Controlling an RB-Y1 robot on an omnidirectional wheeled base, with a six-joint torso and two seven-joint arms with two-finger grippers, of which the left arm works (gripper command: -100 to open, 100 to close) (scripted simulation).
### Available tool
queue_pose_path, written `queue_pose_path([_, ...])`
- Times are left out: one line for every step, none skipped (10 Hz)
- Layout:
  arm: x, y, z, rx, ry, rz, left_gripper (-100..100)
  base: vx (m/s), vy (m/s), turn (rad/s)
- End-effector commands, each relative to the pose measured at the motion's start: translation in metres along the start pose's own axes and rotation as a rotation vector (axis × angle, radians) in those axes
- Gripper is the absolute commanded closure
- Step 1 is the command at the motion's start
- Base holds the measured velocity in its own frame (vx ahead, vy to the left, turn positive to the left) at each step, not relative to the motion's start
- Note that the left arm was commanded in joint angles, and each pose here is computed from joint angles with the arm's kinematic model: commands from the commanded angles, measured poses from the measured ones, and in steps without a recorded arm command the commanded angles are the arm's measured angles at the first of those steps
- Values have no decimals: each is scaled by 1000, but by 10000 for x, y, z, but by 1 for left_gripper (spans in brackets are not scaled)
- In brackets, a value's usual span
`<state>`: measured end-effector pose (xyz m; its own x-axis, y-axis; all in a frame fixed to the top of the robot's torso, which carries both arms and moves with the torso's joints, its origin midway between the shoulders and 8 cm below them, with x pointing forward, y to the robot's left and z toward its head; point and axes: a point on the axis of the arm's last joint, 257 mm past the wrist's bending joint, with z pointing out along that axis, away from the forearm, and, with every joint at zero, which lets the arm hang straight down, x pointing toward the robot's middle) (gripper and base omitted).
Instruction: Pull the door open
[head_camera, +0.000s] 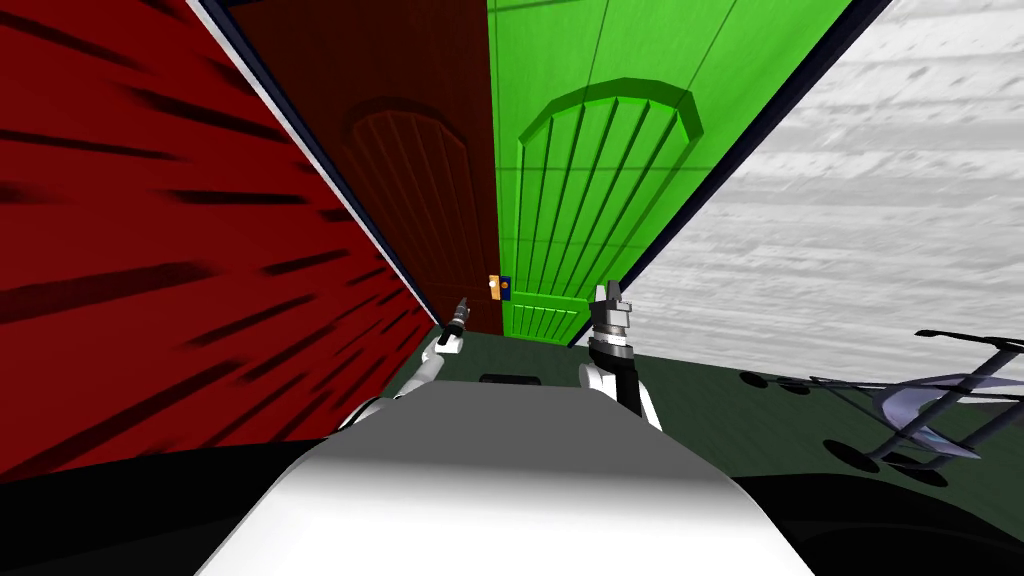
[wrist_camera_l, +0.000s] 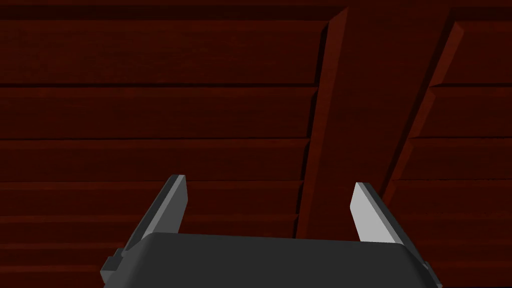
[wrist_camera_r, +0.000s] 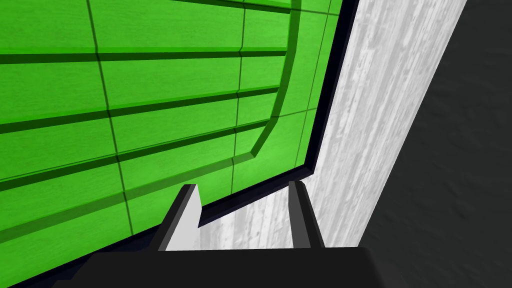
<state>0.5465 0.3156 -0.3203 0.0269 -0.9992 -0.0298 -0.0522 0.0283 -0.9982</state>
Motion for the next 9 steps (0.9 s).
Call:
queue_pose_path([-203, 62, -28, -10, -26, 5, -100, -10, 3, 0])
queue_pose_path([-382, 94, -64, -18, -48, 9, -100, 0, 0, 0])
queue_pose_path([-553, 116, -99, -23, -68, 13, -100, 13, -8, -27])
queue_pose_path([-553, 116, -99, -23, -68, 13, -100, 15, -7, -5])
queue_pose_path([-793, 129, -145, -28, -97, 16, -100, 35, -21, -61])
queue_pose_path([-938, 119, -168, -28, -113, 17, -100, 88, -34, -102])
queue_pose_path([-1026, 93, -170, -23, -122, 15, -100, 139, -33, -147])
queue_pose_path([-1049, 63, -157, -17, -123, 12, -100, 176, -37, -157])
queue_pose_path([-1037, 37, -139, -11, -120, 8, -100, 171, -30, -126])
